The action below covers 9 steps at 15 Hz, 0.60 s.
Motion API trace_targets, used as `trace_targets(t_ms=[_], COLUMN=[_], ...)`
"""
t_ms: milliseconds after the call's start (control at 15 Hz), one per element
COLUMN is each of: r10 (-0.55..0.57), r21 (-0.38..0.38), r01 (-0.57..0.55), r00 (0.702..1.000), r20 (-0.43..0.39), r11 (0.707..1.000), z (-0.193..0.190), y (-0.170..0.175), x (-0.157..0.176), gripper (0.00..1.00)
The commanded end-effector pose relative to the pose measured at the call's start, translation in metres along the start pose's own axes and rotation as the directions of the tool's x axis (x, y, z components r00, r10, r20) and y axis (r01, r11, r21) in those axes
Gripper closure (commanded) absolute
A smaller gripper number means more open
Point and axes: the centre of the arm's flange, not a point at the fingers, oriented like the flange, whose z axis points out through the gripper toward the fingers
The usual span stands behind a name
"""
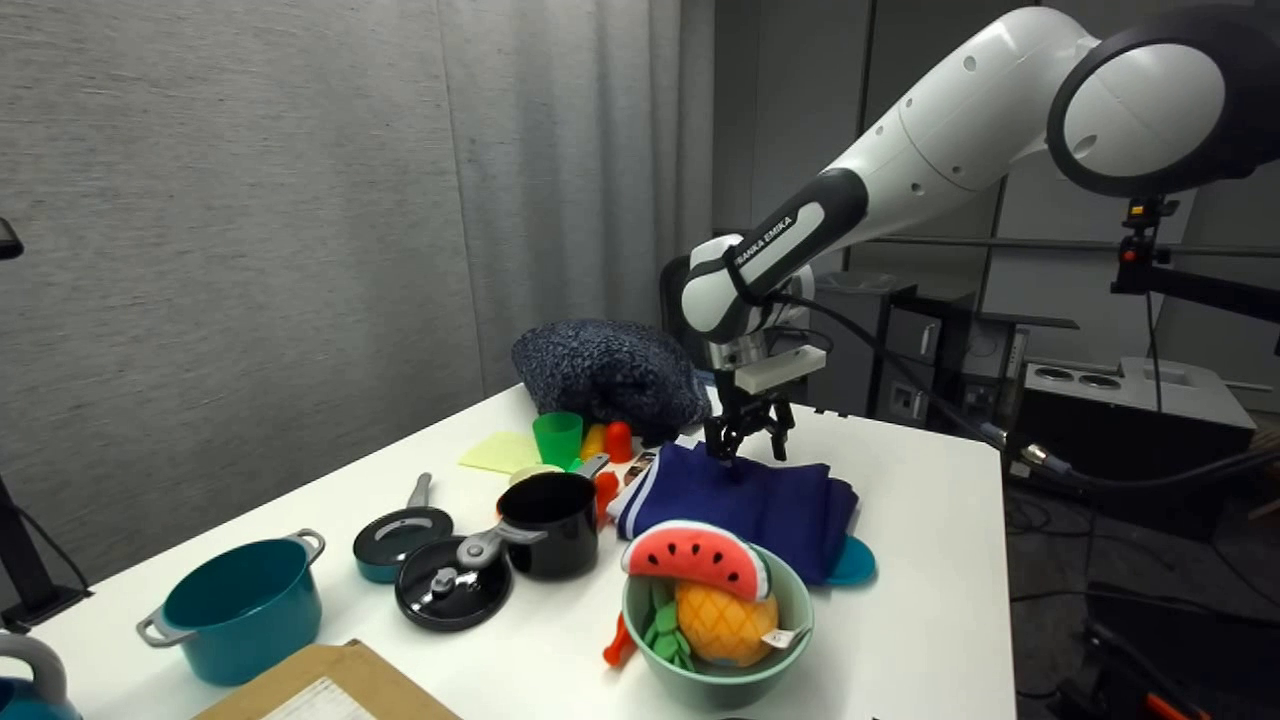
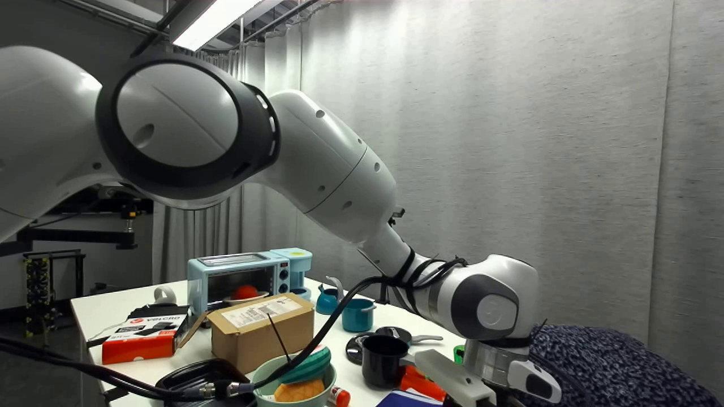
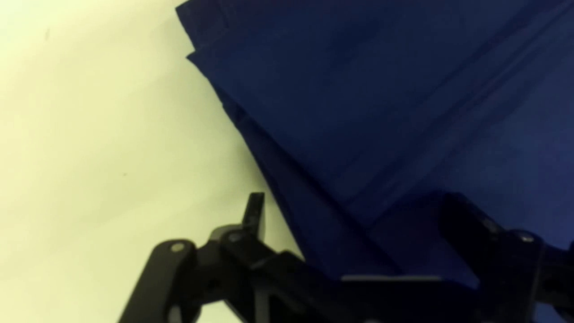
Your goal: Cover the fruits plush toy with the blue cloth
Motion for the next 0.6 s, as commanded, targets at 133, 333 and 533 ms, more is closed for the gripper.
trace_targets(t_ms=[133, 333, 533], r10=[0.054, 0.069, 0.062], r21=[0.006, 0.015, 0.01], r01=[-0.054, -0.069, -0.062], r00=[0.998, 0.997, 0.998], r20=[0.016, 0.028, 0.019], r11=[0.999, 0.997, 0.998], z=[0.014, 0.02, 0.013], y=[0.008, 0.008, 0.015], x=[0.004, 0.003, 0.003], gripper=[0.26, 0.46, 0.62])
